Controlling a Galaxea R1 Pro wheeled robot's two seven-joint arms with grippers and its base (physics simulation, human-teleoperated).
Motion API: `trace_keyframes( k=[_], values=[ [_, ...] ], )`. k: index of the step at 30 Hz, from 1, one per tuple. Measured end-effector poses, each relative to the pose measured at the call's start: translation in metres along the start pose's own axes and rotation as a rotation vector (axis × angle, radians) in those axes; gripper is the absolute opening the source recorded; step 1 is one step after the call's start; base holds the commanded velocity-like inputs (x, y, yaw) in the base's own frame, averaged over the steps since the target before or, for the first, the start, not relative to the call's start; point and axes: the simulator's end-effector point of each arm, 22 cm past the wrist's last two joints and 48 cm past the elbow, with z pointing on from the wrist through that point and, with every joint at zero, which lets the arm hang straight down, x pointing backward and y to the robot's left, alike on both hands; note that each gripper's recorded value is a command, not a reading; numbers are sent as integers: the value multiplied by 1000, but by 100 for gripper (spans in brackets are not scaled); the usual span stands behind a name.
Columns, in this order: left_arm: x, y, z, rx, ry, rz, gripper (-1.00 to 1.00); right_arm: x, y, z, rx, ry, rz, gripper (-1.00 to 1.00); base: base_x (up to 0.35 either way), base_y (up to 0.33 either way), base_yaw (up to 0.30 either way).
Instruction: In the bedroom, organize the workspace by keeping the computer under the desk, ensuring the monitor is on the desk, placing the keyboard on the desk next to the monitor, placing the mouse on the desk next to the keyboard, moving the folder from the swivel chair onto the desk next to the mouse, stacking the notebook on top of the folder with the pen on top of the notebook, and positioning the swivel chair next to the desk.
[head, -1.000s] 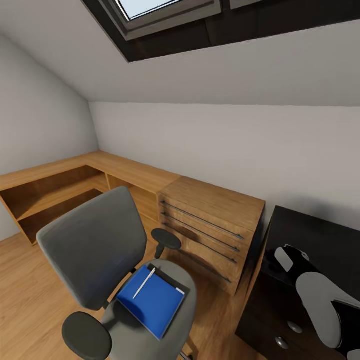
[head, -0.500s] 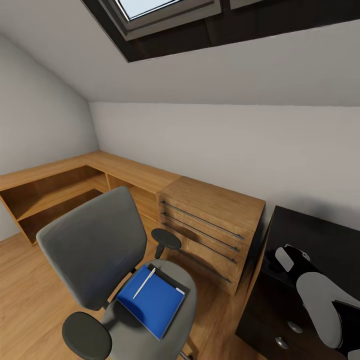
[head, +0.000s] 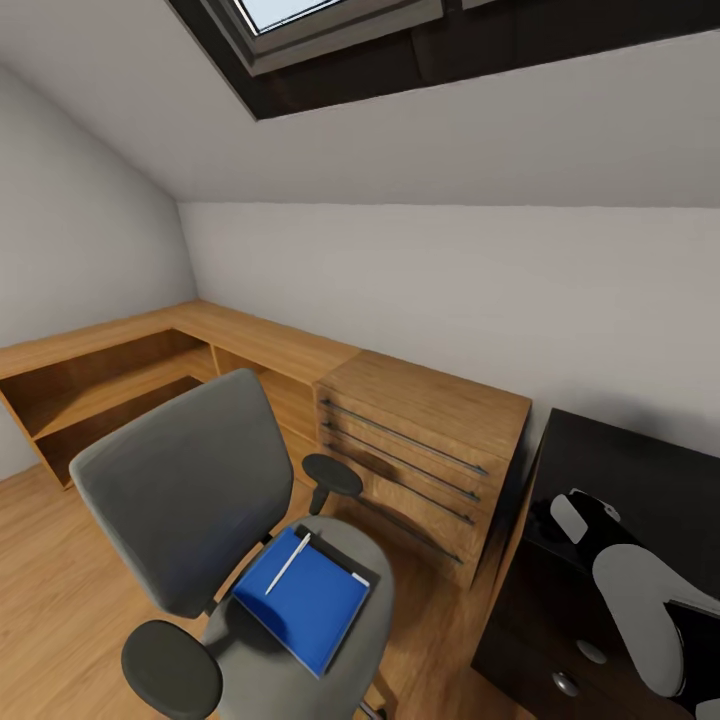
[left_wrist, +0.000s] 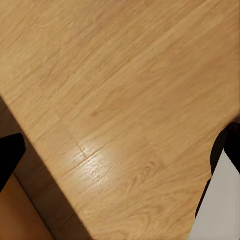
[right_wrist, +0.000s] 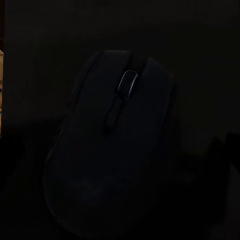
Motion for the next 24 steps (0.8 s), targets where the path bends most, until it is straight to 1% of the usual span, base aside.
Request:
trace_keyframes(
  k=[24],
  values=[
    [0, -1, 0, 2, 1, 1, 100, 0, 0, 0, 0, 0, 0, 100, 0, 0, 0]
  ],
)
